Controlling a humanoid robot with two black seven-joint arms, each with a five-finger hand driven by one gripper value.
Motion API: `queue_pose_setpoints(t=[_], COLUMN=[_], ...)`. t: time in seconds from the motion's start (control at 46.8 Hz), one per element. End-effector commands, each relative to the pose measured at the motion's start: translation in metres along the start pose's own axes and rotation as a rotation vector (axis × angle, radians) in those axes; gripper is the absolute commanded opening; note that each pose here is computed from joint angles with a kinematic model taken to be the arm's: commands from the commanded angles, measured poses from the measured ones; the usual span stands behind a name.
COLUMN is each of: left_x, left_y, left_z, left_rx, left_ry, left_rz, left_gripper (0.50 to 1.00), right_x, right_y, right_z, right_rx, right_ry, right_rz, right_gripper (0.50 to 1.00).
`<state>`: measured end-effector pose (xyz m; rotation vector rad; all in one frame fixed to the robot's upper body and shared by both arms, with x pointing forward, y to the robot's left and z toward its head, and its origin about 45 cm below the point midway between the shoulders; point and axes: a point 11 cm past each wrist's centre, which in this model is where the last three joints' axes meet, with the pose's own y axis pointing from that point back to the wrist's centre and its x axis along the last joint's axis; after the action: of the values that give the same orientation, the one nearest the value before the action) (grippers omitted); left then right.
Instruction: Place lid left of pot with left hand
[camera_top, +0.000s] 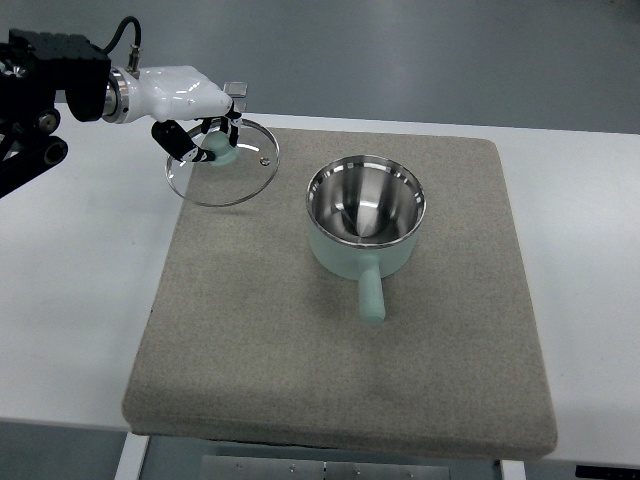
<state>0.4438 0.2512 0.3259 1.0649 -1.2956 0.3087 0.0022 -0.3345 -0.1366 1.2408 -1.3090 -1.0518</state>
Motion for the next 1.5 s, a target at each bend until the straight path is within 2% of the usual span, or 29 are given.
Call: queue_pose_setpoints(t=[0.0,0.427,0.491,0.683,0.726,0.748,0.812,0.897,0.94,1.089,1.196,1.324,1.474], left_x=[-0.012,-0.042,-0.048,-0.062,-0.064,-0.064,-0.063,-0.062,-0.062,-0.061,-0.057,-0.045,-0.045], left_y=[-0.002,-0.015,-0.016,-0.024,-0.025,-0.026,-0.026,-0.026,-0.026,-0.026,-0.025,-0.020,-0.011], left_z=[0.000,0.007,0.007,0.014,0.014,0.014,0.014,0.014,0.014,0.013,0.009,-0.006,-0.044], left_rx=[-0.002,-0.013,-0.014,-0.027,-0.026,-0.027,-0.025,-0.027,-0.026,-0.030,-0.037,-0.046,-0.021], left_ry=[0.013,0.058,0.065,0.081,0.082,0.082,0.086,0.096,0.100,0.159,0.304,0.632,1.150], left_rz=[0.007,-0.041,-0.051,-0.078,-0.084,-0.082,-0.075,-0.064,-0.061,-0.049,-0.016,0.074,0.237], left_gripper=[0.500,0.500,0.516,0.521,0.552,0.587,0.758,0.902,0.992,0.994,0.996,0.996,0.996], right_x=[0.000,0.000,0.000,0.000,0.000,0.000,0.000,0.000,0.000,0.000,0.000,0.000,0.000], right_y=[0.000,0.000,0.000,0.000,0.000,0.000,0.000,0.000,0.000,0.000,0.000,0.000,0.000], right_z=[0.000,0.000,0.000,0.000,0.000,0.000,0.000,0.000,0.000,0.000,0.000,0.000,0.000], right_rx=[0.000,0.000,0.000,0.000,0.000,0.000,0.000,0.000,0.000,-0.001,0.000,0.000,0.000], right_ry=[0.000,0.000,0.000,0.000,0.000,0.000,0.000,0.000,0.000,0.000,0.000,0.000,0.000], right_rz=[0.000,0.000,0.000,0.000,0.000,0.000,0.000,0.000,0.000,0.000,0.000,0.000,0.000], right_gripper=[0.924,0.924,0.924,0.924,0.924,0.924,0.924,0.924,0.924,0.924,0.924,0.924,0.924])
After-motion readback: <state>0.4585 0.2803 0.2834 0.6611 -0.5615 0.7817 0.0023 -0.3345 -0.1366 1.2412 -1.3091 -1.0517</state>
